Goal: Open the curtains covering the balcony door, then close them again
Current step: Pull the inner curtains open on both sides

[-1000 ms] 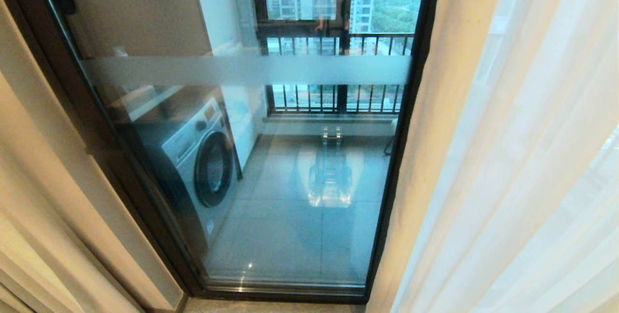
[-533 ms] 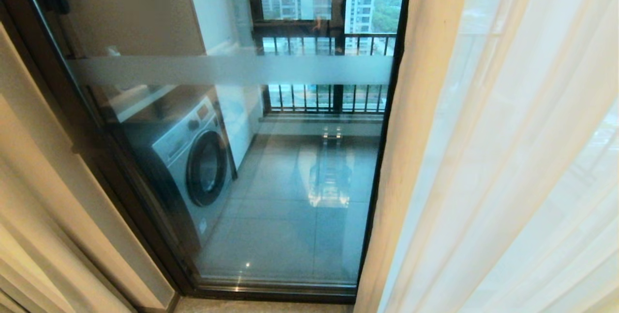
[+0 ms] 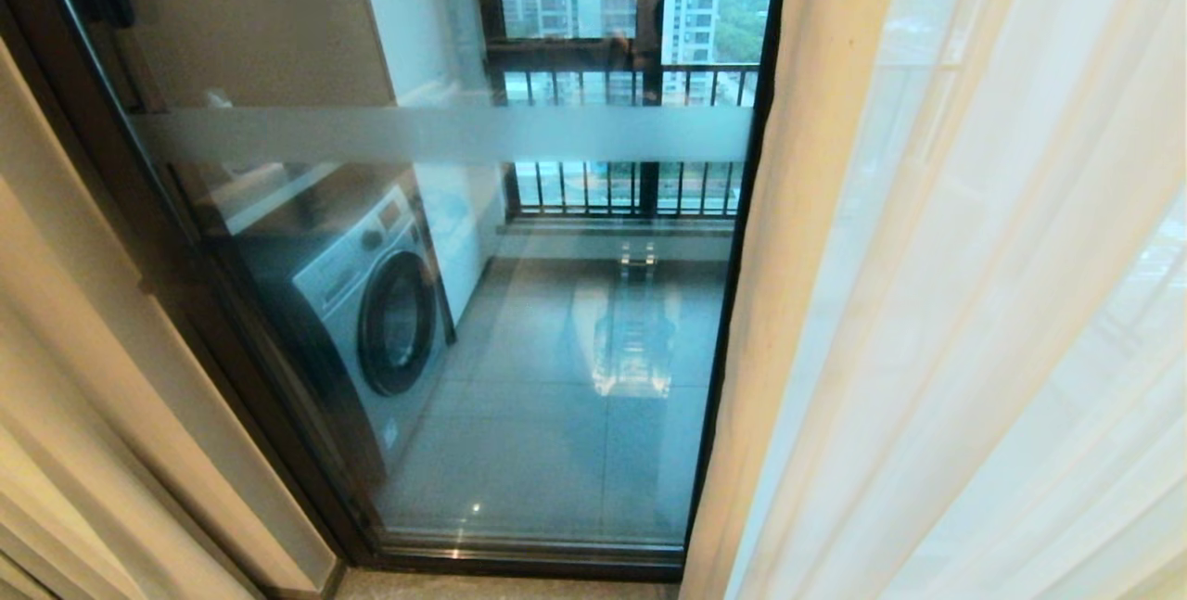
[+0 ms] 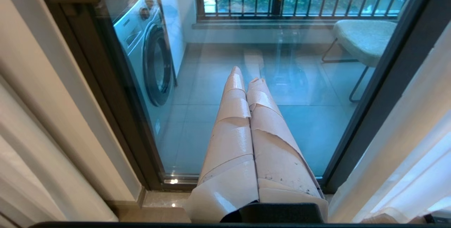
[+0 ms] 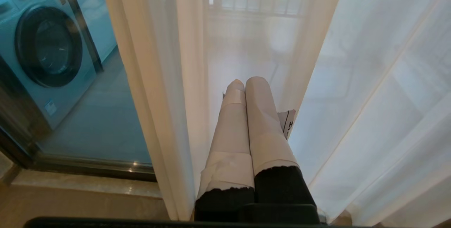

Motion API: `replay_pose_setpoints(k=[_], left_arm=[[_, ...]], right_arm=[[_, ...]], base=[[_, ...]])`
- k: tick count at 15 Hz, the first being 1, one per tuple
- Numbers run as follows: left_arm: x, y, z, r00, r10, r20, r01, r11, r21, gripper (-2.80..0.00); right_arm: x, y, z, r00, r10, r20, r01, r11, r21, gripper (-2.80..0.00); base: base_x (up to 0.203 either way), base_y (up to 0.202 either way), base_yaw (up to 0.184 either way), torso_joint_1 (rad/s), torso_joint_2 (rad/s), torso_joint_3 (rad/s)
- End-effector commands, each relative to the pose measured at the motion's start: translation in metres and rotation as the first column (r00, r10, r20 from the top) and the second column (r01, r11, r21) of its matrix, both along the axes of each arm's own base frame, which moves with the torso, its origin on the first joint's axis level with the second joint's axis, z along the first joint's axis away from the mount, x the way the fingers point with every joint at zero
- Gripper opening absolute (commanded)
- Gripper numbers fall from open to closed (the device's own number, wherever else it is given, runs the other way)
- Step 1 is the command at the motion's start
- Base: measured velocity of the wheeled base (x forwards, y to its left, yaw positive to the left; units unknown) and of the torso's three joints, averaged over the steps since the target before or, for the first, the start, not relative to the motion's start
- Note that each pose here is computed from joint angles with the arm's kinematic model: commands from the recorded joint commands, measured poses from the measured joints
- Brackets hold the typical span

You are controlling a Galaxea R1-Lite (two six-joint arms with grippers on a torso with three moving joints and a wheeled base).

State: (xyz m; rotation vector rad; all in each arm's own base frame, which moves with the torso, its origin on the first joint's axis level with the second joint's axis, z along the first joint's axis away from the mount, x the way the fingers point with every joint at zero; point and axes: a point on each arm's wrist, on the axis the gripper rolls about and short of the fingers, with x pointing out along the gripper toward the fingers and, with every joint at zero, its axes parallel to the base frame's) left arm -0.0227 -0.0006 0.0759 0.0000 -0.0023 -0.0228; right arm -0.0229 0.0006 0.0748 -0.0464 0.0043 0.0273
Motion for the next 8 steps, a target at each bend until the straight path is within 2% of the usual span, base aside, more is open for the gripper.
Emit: replay_pose_setpoints(k=[1, 8], left_arm=[[-0.0001, 0.0000, 0.0001, 1.000, 0.000, 0.002, 0.000, 1.000, 0.000, -2.80], [-0.0001, 0.0000, 0.0000, 1.000, 0.000, 0.001, 0.000, 1.000, 0.000, -2.80]], right_arm=[[0.0001, 0.0000, 0.0002, 1.000, -0.001, 0.000, 0.001, 1.000, 0.011, -2.80], [0.0001, -0.0001, 0.0003, 1.000, -0.003, 0.001, 0.003, 1.000, 0.014, -2.80]], base=[[0.000, 0.000, 0.000, 0.000, 0.00, 0.000], [0.000, 0.000, 0.000, 0.000, 0.00, 0.000]])
